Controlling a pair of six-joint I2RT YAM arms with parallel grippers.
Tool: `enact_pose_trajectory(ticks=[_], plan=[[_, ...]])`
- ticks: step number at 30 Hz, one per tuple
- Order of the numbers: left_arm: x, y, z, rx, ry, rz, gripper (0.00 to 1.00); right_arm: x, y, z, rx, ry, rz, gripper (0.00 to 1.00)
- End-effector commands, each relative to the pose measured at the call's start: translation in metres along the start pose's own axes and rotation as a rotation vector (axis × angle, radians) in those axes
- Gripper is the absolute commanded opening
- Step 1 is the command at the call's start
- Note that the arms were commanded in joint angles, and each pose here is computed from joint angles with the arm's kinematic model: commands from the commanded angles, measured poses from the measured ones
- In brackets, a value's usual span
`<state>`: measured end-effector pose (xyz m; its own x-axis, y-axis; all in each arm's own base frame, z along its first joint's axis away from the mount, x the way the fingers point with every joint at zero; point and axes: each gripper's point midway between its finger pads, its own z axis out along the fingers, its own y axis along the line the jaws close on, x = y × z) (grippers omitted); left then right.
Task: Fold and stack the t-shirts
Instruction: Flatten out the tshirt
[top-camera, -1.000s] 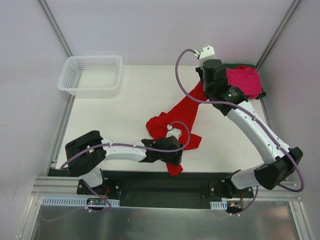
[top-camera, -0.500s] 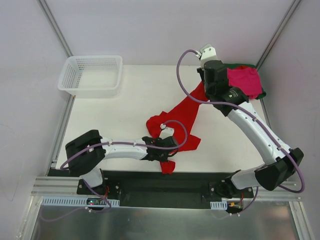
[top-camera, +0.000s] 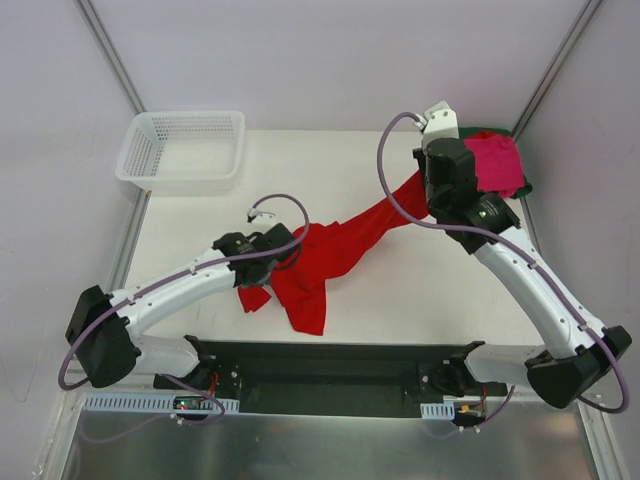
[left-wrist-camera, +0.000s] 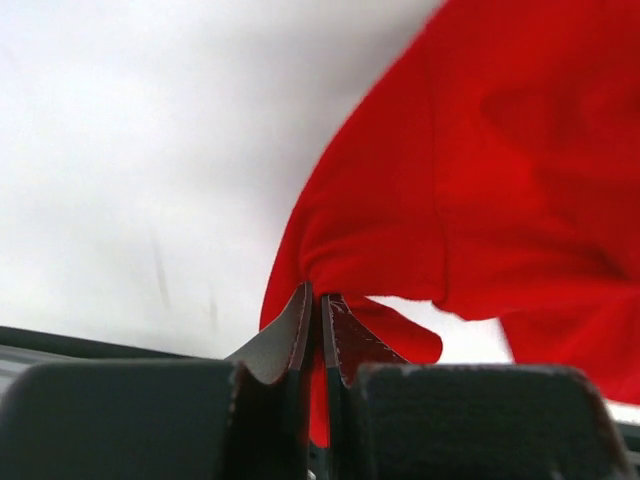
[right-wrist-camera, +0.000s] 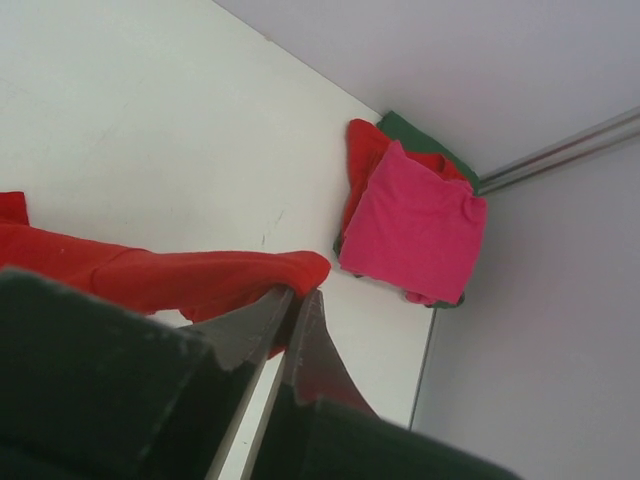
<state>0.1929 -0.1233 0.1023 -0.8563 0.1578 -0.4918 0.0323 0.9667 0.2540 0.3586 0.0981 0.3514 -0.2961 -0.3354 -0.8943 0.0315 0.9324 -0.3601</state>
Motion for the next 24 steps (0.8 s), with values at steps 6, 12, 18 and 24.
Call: enact_pose_trajectory(ticks=[6, 12, 18, 24], plan=[[-0.067, 0.066, -0.010, -0.179, -0.091, 0.078, 0.00, 0.000, -0.048, -0.053, 0.051, -0.065, 0.130, 0.01], [-0.098, 0.085, -0.014, -0.180, -0.141, 0.038, 0.00, 0.000, -0.081, -0.077, 0.128, -0.094, 0.132, 0.01], [-0.142, 0.100, -0.015, -0.166, -0.202, 0.009, 0.00, 0.002, -0.101, -0.109, 0.094, -0.119, 0.195, 0.01], [-0.197, 0.118, -0.022, -0.154, -0.274, -0.030, 0.00, 0.010, -0.115, -0.131, 0.073, -0.148, 0.226, 0.01]])
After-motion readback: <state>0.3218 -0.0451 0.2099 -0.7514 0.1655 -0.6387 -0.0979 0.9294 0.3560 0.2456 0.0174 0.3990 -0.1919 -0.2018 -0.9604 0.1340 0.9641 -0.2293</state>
